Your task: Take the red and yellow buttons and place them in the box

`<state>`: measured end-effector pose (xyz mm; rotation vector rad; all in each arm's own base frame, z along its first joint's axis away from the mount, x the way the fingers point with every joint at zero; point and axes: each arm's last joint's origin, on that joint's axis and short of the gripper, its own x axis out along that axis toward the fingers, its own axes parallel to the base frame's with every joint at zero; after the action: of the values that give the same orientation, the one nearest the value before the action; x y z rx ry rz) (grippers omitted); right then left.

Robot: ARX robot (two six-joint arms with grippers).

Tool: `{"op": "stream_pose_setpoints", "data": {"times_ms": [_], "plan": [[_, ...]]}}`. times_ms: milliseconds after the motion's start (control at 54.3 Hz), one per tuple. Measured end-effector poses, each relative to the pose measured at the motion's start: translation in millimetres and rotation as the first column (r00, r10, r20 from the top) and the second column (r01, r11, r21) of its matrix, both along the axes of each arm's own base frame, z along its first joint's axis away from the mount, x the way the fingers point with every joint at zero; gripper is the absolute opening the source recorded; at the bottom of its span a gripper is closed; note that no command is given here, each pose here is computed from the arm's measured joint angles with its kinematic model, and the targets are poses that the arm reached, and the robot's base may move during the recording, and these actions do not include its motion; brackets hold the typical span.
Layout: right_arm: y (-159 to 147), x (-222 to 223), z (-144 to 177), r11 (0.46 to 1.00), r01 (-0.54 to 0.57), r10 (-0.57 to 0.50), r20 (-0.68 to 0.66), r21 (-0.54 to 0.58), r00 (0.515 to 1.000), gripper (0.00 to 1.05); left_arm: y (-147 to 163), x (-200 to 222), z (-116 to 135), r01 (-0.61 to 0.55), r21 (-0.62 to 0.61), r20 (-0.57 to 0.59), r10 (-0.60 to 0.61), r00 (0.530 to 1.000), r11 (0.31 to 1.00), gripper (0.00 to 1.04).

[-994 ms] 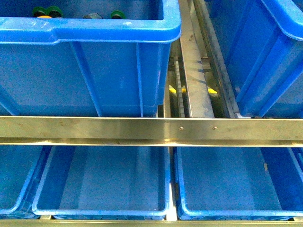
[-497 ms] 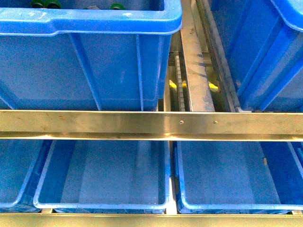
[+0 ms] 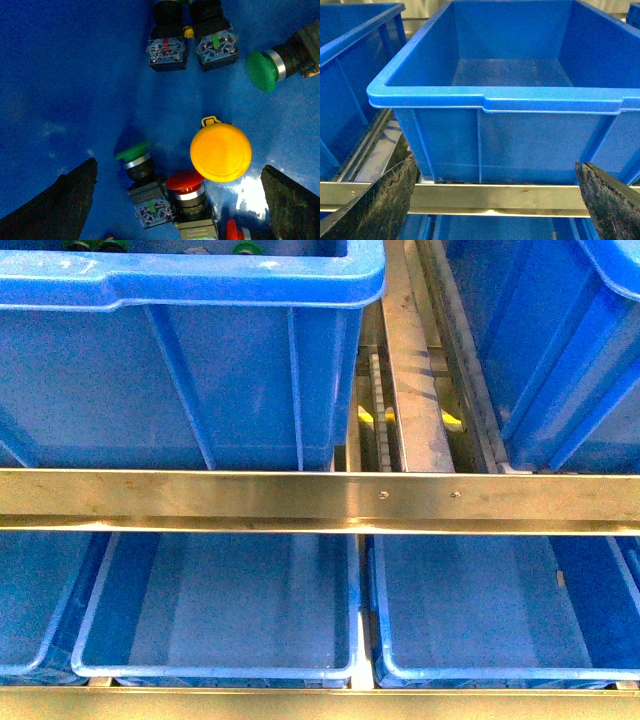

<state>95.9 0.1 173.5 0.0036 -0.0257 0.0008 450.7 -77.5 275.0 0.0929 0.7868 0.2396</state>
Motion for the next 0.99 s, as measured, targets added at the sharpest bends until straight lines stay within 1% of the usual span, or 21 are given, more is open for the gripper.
{"op": "stream_pose_setpoints", "data": {"times_ms": [258, 571, 773, 994], "plan": [[0, 0, 0, 1.000, 0.000, 0.000, 0.000, 0.000, 1.000, 0.97, -4, 4, -5, 0.033, -0.035, 0.009, -0.033, 0.999, 0.999, 0.97], [0, 0, 0, 1.000, 0.000, 0.000, 0.000, 0.000, 1.000, 0.97, -5, 9, -18, 0.019, -0.021, -0.014, -0.020, 1.000, 1.000, 0.97], [0, 0, 0, 1.000, 0.000, 0.000, 0.000, 0.000, 1.000, 0.97, -5, 11, -21, 0.016, -0.018, -0.015, -0.017, 1.000, 1.000, 0.97], [0, 0, 0, 1.000, 0.000, 0.000, 0.000, 0.000, 1.000, 0.97, -7, 15, -32, 0.019, -0.014, -0.027, -0.019, 0.999, 1.000, 0.97]]}}
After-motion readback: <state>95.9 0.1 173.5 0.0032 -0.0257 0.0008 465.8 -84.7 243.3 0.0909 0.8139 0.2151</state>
